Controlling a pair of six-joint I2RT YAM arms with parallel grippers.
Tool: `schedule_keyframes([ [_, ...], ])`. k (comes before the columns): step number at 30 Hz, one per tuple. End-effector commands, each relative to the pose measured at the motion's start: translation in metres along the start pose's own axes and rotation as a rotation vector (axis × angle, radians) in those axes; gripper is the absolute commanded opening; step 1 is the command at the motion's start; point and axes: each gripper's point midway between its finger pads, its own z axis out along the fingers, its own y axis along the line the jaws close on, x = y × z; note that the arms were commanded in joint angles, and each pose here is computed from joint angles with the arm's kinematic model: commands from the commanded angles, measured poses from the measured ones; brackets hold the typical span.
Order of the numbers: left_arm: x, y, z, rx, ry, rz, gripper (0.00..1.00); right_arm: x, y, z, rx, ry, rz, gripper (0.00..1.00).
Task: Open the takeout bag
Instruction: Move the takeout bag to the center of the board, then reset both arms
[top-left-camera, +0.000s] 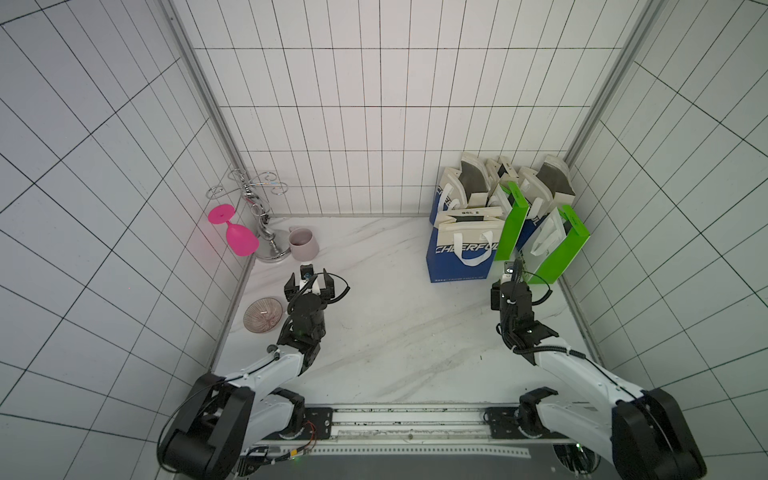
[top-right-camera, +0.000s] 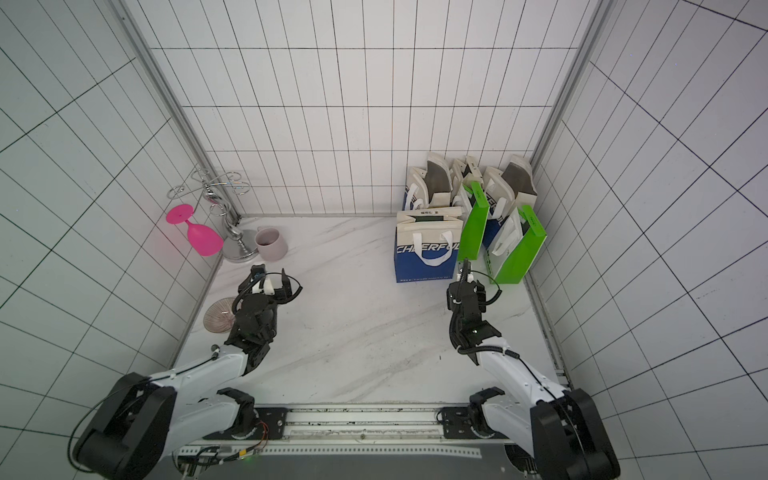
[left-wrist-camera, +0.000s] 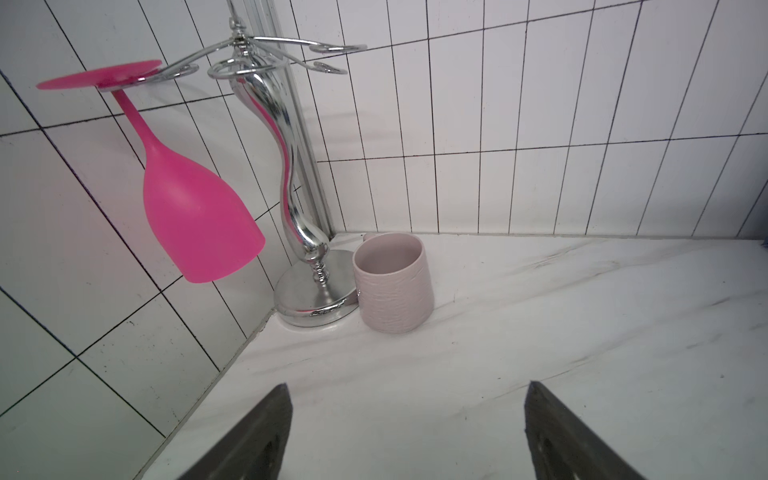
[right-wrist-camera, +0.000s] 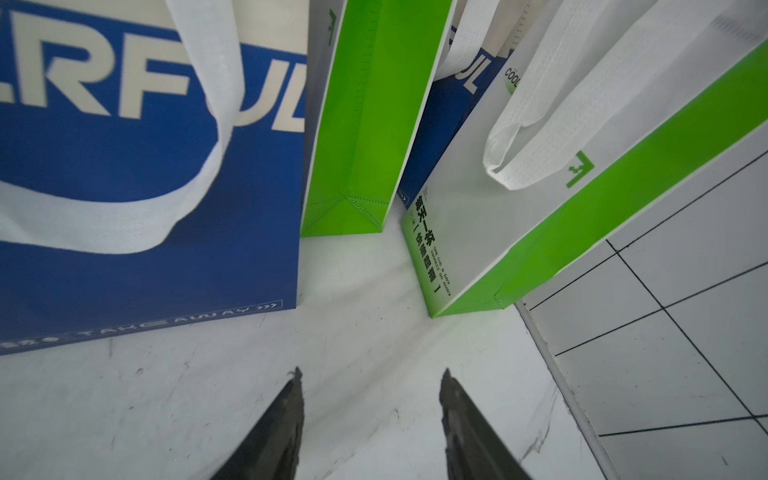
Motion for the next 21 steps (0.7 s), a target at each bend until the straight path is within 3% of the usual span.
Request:
schedule_keyframes([
  [1,0.002,-0.01,0.01,0.053,-0.071,0.006,0.88,0.003,-0.031,0.007,0.147,-0.143,0.126,0.54],
  [4,0.014,-0.014,0.024,0.041,-0.064,0.033,0.9,0.001,-0.034,0.016,0.12,-0.172,0.178,0.54],
  [7,0.03,0.002,0.04,0.05,-0.009,-0.058,0.89,0.004,-0.039,0.03,0.099,-0.152,0.213,0.54],
  [9,0.031,-0.001,0.043,0.077,-0.006,-0.057,0.88,0.013,-0.042,0.042,0.079,-0.173,0.267,0.54],
  [10,0.031,-0.009,0.042,0.117,-0.004,-0.029,0.88,0.009,-0.038,0.045,0.055,-0.202,0.253,0.54],
  [13,0.033,-0.018,0.046,0.155,0.029,-0.006,0.89,0.022,-0.013,0.058,-0.05,-0.098,0.18,0.53],
  [15,0.035,-0.018,0.049,0.157,0.047,-0.009,0.89,0.015,-0.012,0.062,-0.029,-0.171,0.179,0.56],
  [17,0.037,-0.014,0.056,0.15,0.062,-0.031,0.89,0.027,-0.006,0.071,-0.063,-0.018,0.16,0.54],
  [18,0.037,-0.012,0.058,0.153,0.071,-0.046,0.96,0.023,-0.009,0.079,-0.053,-0.046,0.176,0.55],
  [19,0.038,-0.011,0.058,0.157,0.076,-0.047,0.98,0.019,-0.015,0.082,-0.046,-0.053,0.21,0.57],
  [20,0.038,-0.011,0.058,0.155,0.083,-0.047,0.97,0.028,-0.018,0.082,-0.063,0.027,0.224,0.58],
  [21,0.038,-0.01,0.058,0.154,0.083,-0.047,0.97,0.027,-0.017,0.083,-0.069,0.002,0.219,0.6],
])
